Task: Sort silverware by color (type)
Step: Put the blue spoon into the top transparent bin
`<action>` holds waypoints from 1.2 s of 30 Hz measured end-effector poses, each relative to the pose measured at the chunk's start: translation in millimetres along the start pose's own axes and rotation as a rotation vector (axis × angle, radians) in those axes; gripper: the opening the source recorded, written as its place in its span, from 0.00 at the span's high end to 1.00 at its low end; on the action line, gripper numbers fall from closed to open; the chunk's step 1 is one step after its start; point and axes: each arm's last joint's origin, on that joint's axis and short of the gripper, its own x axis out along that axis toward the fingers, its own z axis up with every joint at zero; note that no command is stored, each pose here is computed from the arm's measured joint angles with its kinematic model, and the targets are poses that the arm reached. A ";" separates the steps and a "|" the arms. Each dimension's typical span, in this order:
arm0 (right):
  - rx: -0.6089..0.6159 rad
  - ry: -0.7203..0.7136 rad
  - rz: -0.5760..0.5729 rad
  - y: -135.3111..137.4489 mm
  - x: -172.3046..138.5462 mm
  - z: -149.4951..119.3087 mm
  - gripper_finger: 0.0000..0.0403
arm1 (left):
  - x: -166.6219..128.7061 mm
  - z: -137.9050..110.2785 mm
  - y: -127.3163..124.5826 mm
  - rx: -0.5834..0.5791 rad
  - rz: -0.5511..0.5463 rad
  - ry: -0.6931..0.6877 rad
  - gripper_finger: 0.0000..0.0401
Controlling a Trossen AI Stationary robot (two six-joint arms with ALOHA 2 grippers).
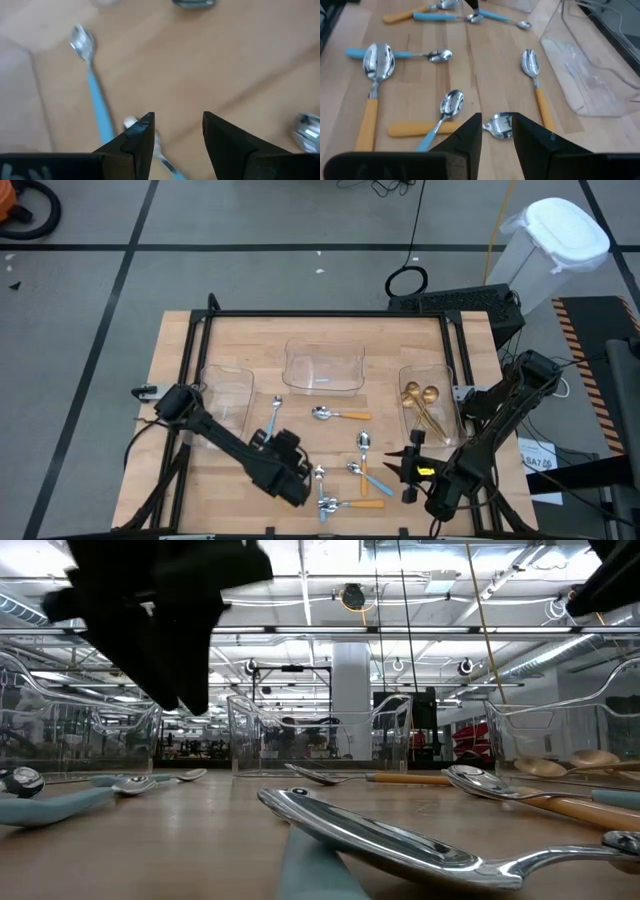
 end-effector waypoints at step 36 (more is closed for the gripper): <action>-0.099 -0.061 0.002 7.5 5.5 5.5 0.75 | 6.3 -52.6 -10.0 -0.275 0.021 0.090 0.59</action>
